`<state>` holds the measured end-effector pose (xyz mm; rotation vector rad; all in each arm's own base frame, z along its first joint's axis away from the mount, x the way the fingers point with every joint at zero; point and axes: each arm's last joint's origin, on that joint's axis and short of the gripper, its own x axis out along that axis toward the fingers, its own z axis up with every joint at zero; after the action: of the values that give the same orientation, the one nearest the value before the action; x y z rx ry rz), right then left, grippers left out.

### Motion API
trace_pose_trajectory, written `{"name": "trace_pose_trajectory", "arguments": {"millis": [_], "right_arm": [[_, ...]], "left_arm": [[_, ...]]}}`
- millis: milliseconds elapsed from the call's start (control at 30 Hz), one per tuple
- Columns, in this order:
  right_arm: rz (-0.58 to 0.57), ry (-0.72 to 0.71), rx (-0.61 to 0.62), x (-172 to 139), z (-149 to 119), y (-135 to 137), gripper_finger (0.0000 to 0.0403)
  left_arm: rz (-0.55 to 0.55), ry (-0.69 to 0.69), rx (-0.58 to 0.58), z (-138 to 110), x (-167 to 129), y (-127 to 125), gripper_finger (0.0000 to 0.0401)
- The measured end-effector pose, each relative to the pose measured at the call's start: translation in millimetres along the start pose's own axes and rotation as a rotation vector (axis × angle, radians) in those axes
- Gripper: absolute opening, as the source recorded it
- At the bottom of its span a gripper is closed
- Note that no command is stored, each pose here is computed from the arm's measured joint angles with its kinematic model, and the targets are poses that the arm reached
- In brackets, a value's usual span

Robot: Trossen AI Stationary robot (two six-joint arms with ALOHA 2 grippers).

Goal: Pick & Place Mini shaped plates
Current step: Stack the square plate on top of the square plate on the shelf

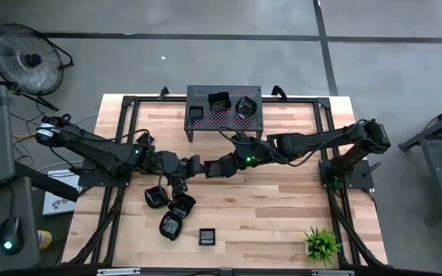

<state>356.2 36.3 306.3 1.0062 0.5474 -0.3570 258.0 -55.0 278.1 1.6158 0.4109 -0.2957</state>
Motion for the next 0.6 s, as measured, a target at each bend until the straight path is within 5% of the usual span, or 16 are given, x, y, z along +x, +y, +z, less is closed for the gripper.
{"name": "trace_pose_trajectory", "arguments": {"millis": [300, 600], "right_arm": [[0.005, 0.003, -0.017, -0.4, 0.1, 0.4, 0.0017], [0.029, 0.022, -0.019, -1.3, 0.0, 2.2, 0.0111]], "left_arm": [[-0.001, 0.0, -0.004, 0.0, 0.0, -0.2, 0.001], [-0.007, 0.013, -0.015, -0.5, 0.2, -1.2, 0.0009]]}}
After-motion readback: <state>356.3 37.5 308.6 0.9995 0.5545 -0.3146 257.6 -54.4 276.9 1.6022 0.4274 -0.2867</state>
